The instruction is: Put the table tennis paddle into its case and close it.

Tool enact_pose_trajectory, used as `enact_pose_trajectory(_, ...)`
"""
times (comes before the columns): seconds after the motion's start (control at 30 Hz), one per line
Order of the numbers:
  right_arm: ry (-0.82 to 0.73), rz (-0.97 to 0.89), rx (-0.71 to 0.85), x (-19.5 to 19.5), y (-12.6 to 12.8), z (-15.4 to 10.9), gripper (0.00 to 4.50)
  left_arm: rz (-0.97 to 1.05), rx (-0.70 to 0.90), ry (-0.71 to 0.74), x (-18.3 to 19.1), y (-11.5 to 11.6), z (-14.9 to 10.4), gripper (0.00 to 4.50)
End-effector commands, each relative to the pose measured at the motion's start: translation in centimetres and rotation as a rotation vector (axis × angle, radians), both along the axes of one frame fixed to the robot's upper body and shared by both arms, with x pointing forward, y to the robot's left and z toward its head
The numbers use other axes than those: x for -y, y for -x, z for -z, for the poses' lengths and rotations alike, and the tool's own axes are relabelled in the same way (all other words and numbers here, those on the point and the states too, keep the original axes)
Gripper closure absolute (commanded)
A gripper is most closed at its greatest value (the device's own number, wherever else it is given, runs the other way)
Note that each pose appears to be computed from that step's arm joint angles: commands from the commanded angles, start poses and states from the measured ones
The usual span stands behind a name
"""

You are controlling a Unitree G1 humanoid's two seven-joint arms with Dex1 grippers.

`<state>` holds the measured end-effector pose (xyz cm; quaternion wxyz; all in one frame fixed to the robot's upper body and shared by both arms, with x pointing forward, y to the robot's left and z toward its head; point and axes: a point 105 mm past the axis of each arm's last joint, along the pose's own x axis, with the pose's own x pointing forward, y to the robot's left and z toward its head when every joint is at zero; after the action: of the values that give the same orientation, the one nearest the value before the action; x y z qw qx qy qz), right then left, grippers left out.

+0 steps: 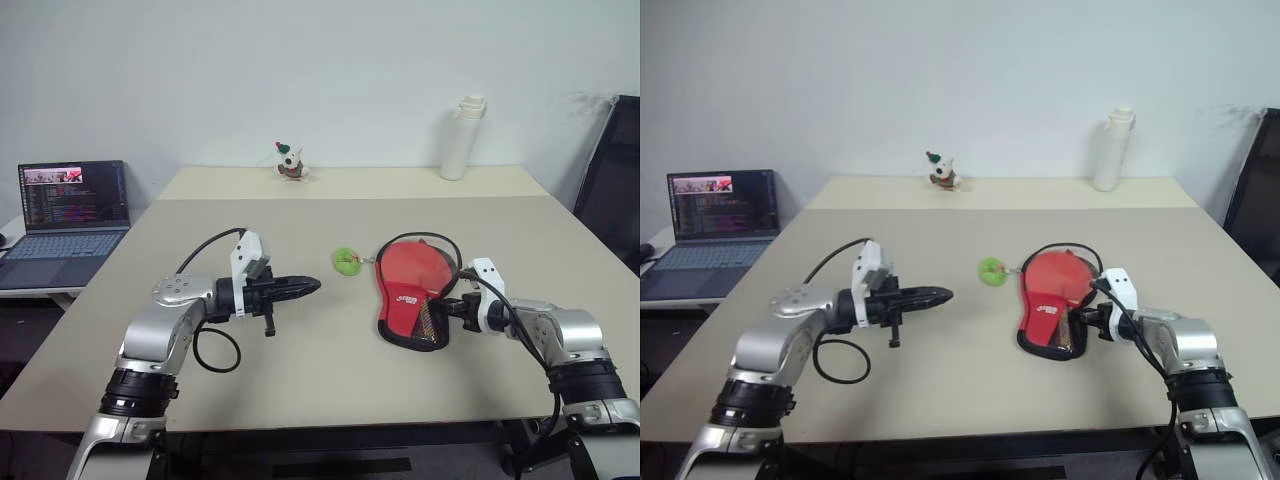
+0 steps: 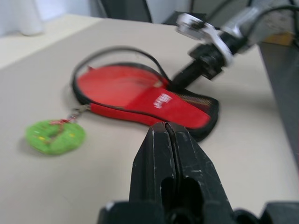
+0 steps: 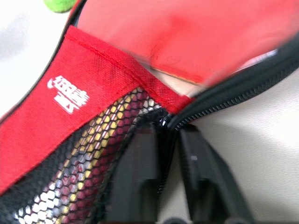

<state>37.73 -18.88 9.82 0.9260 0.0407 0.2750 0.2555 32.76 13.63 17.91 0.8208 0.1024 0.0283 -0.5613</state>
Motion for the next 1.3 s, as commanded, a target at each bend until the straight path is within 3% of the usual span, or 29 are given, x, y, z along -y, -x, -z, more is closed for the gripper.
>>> enact_pose_trajectory(0.03,-0.022,-0.076,0.002,-1.6,-0.3,-0.5,4.48,0.044,0.021,-0.011,0.2,0.9,-0.7,4.5)
enact_pose_trajectory(0.43,-0.077,-0.368,0.015,-7.3,0.5,-2.3,4.48,0.07,-0.062,-0.06,-0.8,3.5,1.3,4.5)
enact_pose_trajectory(0.7,-0.09,-0.381,-0.026,-7.4,1.9,-1.5,4.48,0.074,-0.085,-0.065,-0.9,4.3,1.9,4.5)
enact_pose_trajectory(1.03,-0.119,-0.29,-0.17,-6.7,8.1,0.4,4.48,0.116,-0.119,-0.099,-1.6,5.4,2.8,4.5)
enact_pose_trajectory(1.3,-0.098,-0.267,-0.199,-5.8,9.7,0.8,4.48,0.143,-0.13,-0.11,-1.6,5.5,3.3,4.5)
